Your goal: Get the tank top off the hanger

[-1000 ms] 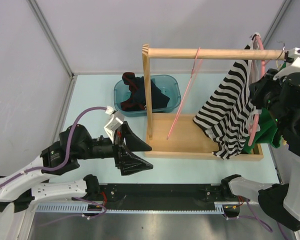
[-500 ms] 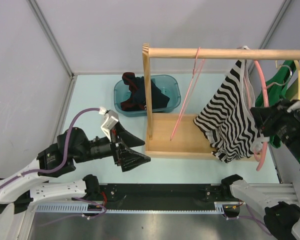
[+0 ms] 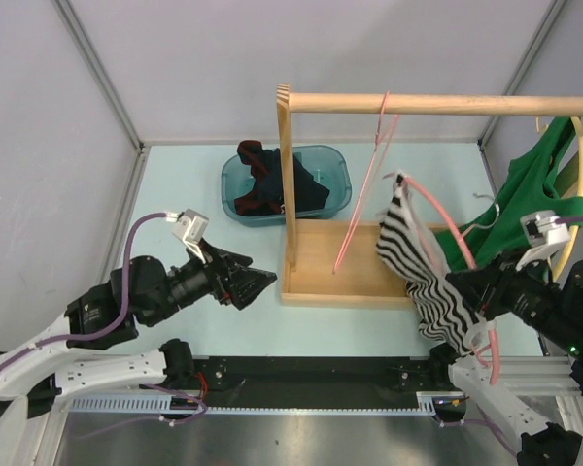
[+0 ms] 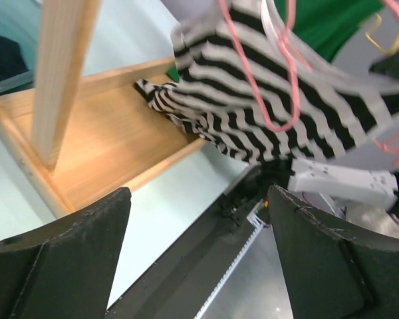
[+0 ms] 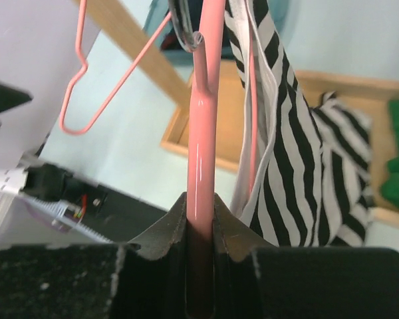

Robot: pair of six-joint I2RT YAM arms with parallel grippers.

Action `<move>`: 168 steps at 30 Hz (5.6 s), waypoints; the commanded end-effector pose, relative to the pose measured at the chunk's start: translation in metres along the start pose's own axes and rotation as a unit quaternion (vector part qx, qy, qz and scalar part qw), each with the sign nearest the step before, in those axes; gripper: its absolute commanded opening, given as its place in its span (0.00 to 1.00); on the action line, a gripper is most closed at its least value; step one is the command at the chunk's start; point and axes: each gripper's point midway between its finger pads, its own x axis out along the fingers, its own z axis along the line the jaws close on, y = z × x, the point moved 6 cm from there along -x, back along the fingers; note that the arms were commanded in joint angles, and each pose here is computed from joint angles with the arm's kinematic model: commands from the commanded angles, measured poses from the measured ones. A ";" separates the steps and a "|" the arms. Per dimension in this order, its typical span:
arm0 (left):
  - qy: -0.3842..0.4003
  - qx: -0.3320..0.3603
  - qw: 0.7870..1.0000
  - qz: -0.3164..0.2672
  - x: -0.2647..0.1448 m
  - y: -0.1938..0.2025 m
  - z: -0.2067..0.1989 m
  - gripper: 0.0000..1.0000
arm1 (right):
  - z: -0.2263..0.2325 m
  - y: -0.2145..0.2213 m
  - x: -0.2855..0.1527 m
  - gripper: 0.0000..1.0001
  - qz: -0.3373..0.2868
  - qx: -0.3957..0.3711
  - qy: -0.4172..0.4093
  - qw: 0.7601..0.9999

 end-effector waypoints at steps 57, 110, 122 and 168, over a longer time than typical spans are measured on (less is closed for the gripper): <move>-0.026 -0.081 0.996 0.031 0.157 0.058 0.042 0.00 | 0.010 0.127 0.021 0.00 0.185 0.063 -0.212 0.958; 0.005 -0.077 0.984 0.160 0.171 0.124 0.034 0.00 | -0.002 0.079 -0.015 0.00 -0.086 0.108 -0.104 0.985; 0.041 -0.096 0.985 0.137 0.148 0.119 0.013 0.00 | -0.003 -0.043 0.020 0.00 -0.179 0.017 0.007 0.984; 0.023 -0.103 0.988 0.113 0.107 0.113 0.026 0.00 | 0.000 -0.090 0.068 0.85 -0.185 0.033 0.028 0.982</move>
